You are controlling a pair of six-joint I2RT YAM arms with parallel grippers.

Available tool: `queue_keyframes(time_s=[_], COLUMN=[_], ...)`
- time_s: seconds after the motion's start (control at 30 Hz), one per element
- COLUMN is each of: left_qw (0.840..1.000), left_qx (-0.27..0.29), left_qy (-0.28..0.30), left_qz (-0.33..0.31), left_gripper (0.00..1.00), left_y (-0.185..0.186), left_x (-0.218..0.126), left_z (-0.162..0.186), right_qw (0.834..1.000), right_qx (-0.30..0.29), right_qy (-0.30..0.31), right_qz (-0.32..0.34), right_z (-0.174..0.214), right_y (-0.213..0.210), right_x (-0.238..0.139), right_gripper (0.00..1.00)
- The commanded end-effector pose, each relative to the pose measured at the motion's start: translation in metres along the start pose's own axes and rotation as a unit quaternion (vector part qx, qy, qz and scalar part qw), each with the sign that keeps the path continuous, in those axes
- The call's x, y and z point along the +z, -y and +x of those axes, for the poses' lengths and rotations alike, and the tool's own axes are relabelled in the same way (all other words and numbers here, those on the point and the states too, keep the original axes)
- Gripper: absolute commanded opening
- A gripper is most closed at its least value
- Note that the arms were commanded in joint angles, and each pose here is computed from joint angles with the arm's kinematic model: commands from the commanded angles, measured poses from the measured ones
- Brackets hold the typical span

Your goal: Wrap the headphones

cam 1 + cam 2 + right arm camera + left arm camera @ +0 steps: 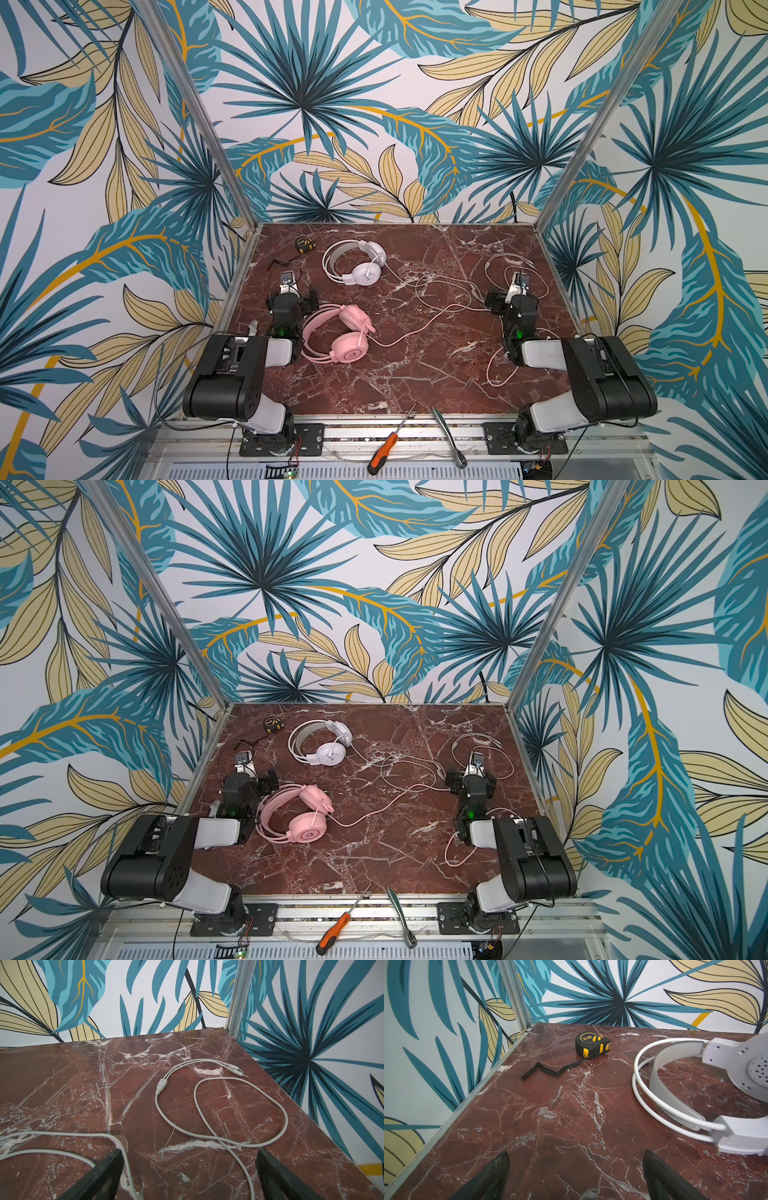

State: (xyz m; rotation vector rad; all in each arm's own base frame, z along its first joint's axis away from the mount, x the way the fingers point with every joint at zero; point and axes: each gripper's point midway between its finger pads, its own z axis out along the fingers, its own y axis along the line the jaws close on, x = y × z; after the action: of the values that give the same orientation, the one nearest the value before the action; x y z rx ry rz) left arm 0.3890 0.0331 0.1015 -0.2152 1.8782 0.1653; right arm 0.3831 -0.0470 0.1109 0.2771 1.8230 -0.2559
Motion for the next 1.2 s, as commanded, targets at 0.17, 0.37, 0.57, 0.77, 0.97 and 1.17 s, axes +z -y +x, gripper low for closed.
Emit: queue_keyframes(time_s=[0.17,0.37,0.57,0.77,0.97,1.17], left_qw=[0.998,0.997,0.997,0.998,0.982,0.955], left_qx=[0.018,0.008,-0.007,-0.032,-0.042,-0.043], left_qy=[0.047,0.074,0.062,-0.022,-0.181,-0.291], left_qz=[0.023,0.029,0.052,0.05,0.03,0.026], left_gripper=[1.0,1.0,1.0,0.99,1.0,0.99], left_y=[0.007,0.006,0.012,0.01,0.008,0.013], left_x=[-0.003,-0.031,-0.057,-0.08,-0.095,-0.114], left_z=[-0.037,-0.074,-0.122,-0.135,-0.105,-0.066], right_qw=[1.0,1.0,0.999,0.998,0.993,0.984], right_qx=[0.003,-0.008,-0.012,-0.026,-0.039,-0.067], right_qy=[0.029,0.03,0.041,0.005,-0.04,-0.069], right_qz=[0.004,0.003,-0.011,-0.059,-0.105,-0.147], right_z=[-0.016,-0.038,-0.07,-0.091,-0.091,-0.091], right_y=[0.004,0.003,-0.002,-0.018,-0.034,-0.055], right_x=[-0.009,-0.02,-0.033,-0.05,-0.07,-0.088], right_gripper=[1.0,1.0,1.0,1.0,1.0,1.0])
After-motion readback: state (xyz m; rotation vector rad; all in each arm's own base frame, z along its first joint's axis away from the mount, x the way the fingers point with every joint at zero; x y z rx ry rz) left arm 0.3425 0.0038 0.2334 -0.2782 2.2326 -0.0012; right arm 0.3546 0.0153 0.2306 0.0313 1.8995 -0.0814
